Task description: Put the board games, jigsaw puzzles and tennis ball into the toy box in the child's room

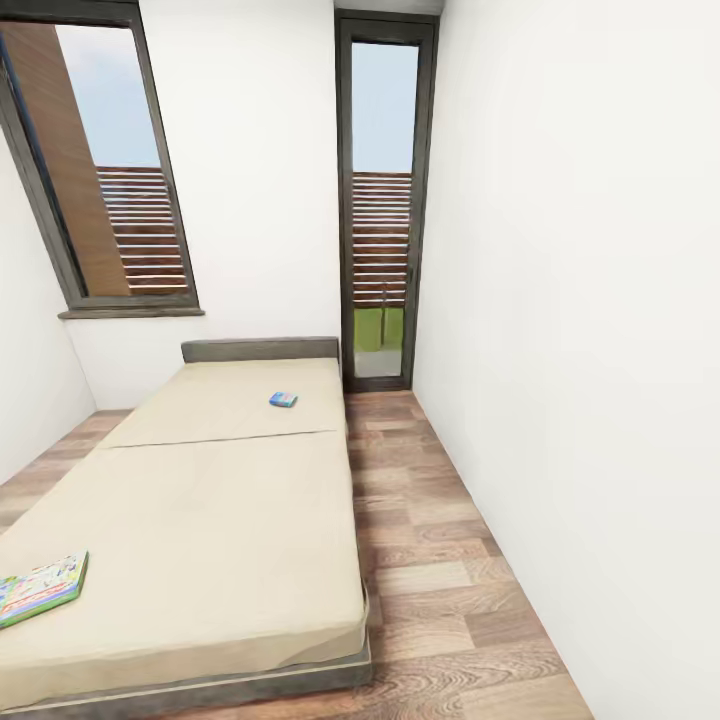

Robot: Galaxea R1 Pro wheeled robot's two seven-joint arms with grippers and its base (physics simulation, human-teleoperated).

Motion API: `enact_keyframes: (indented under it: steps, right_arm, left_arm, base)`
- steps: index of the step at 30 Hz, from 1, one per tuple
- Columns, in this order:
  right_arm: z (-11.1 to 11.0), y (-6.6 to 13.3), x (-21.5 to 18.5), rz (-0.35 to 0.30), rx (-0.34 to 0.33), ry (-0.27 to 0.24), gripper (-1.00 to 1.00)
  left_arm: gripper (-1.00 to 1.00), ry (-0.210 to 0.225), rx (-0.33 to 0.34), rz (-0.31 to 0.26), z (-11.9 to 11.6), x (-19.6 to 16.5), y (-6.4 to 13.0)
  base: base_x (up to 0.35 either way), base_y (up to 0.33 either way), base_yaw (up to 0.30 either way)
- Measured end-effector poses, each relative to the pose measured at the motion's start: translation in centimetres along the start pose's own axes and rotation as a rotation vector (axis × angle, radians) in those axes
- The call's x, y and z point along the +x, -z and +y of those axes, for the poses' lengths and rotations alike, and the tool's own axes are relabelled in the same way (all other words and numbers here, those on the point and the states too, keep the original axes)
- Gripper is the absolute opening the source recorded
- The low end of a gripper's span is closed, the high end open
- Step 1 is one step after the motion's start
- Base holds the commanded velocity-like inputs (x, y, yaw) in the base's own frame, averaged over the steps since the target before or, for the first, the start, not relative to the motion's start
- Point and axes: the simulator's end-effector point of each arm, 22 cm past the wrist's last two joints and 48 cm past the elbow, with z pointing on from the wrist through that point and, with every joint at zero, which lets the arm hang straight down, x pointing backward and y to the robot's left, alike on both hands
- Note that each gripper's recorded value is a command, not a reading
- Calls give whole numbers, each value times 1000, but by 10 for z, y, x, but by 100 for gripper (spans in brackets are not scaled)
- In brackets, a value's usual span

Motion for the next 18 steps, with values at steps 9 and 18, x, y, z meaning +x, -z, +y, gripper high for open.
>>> enact_keyframes:
  steps: [9, 18]
  right_arm:
    - [9, 0, -2, -4, -10, 2, 100]
    - [28, 1, -5, -13, -34, 9, 100]
  left_arm:
    - [100, 3, 15, -2, -11, -2, 0]
    - [100, 5, 24, -2, -18, -2, 0]
  base:
    - [0, 0, 0]
    - [0, 0, 0]
